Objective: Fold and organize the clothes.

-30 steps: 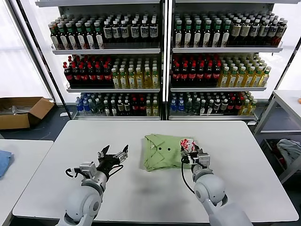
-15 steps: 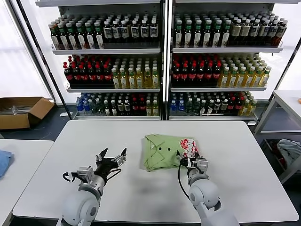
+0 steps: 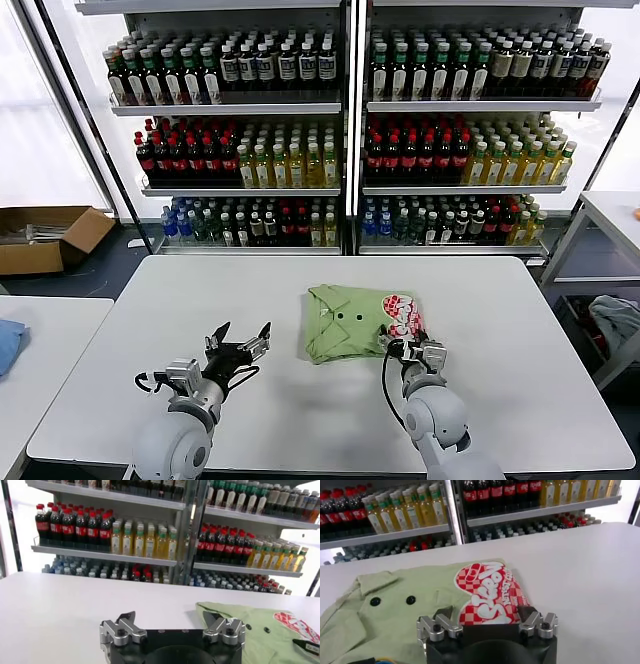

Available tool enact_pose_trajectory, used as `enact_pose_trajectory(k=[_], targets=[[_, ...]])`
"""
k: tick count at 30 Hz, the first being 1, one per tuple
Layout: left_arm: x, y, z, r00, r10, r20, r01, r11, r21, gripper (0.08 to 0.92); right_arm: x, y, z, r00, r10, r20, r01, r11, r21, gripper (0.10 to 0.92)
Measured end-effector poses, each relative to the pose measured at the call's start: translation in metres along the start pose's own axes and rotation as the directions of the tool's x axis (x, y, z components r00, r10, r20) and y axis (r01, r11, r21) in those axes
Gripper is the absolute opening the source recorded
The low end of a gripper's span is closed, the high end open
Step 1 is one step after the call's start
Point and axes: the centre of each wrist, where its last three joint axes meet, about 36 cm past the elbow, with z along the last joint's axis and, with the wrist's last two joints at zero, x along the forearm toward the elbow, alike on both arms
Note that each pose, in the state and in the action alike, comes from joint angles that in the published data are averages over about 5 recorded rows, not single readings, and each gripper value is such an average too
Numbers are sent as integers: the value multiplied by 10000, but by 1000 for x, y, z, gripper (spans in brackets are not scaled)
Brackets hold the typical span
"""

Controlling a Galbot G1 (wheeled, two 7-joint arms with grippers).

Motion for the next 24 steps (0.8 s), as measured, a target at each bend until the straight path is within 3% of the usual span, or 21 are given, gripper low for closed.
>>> enact_pose_trajectory(k=[7, 12, 18, 24], targets=[[6, 1, -1, 9998, -128, 183, 128, 9999, 18, 823, 8, -7, -10, 9998, -29, 175, 35, 9993, -367, 823], [12, 2, -5, 9978, -208, 627, 211, 9998, -48, 823, 29, -19, -28, 9951, 143, 980, -140, 9999, -31, 823], [19, 0, -10, 9903, -286, 1358, 312, 9994, -169, 823, 70, -43, -42, 9737, 836, 2120, -1157, 9828, 1436, 823], [20, -5, -8, 9840, -305, 1756, 374, 9986, -361, 823, 102, -60, -38, 9486, 1672, 2685, -2331, 9435, 2357, 823]])
